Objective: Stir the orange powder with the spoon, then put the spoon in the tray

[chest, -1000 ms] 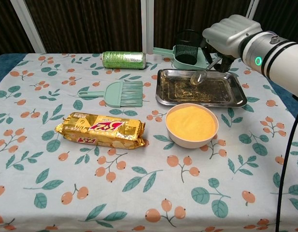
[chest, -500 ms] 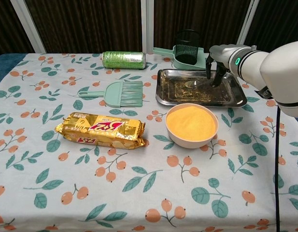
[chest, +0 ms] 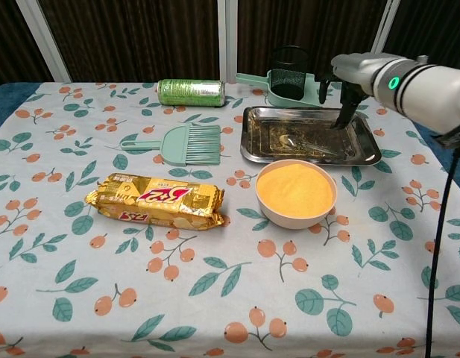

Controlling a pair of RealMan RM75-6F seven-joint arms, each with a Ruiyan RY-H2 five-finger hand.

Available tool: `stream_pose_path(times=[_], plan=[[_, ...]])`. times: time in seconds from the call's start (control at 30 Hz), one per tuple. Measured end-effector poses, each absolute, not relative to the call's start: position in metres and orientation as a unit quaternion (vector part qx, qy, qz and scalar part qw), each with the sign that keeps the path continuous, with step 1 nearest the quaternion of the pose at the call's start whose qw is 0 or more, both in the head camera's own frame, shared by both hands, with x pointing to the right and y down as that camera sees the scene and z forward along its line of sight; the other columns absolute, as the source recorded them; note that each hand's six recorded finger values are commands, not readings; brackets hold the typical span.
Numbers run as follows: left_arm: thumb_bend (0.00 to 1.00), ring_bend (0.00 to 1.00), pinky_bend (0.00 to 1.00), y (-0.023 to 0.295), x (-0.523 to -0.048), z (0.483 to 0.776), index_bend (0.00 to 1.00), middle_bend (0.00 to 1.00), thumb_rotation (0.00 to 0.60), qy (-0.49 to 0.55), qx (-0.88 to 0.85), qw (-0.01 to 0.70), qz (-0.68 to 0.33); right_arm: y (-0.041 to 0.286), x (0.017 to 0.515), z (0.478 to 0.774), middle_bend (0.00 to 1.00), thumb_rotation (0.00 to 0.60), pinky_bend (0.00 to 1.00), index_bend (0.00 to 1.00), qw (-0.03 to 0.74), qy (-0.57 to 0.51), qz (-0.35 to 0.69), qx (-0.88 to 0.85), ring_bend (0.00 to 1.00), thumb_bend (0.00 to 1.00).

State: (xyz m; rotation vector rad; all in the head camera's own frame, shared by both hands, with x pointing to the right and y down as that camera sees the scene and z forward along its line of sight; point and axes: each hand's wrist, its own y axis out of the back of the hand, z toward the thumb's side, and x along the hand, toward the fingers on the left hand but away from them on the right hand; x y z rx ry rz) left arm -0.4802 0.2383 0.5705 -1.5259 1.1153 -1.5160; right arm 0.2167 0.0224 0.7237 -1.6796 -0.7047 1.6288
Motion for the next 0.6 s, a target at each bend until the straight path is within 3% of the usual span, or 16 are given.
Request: stream_pose_path(times=[0.13,0.2,0.37,0.47,0.6], plan=[[0.00,0.09,0.06,0.238,-0.479,0.570,0.17,0.12,0.600,0.431,-0.591,0.355,-0.583,0.041,0.245,0.682,0.61,0.600,0.72,0.45,0.384,-0.286,0.597,-0.644,0.60,0.22],[0.00,0.09,0.06,0.237,-0.478,0.570,0.17,0.12,0.600,0.430,-0.592,0.356,-0.581,0.053,0.273,0.658,0.51,0.600,0.60,0.39,0.403,-0.303,0.587,-0.633,0.47,0.22],[0.00,0.09,0.06,0.234,-0.474,0.568,0.17,0.12,0.600,0.429,-0.594,0.362,-0.576,0.095,0.342,0.607,0.23,0.600,0.26,0.12,0.416,-0.345,0.566,-0.623,0.11,0.23],[0.00,0.09,0.06,0.233,-0.471,0.568,0.17,0.12,0.600,0.425,-0.596,0.366,-0.575,0.129,0.381,0.581,0.15,0.600,0.18,0.05,0.405,-0.370,0.561,-0.620,0.02,0.23],[0.00,0.09,0.06,0.232,-0.466,0.567,0.17,0.12,0.600,0.421,-0.597,0.372,-0.573,0.178,0.416,0.551,0.10,0.600,0.13,0.03,0.393,-0.396,0.558,-0.614,0.00,0.29]])
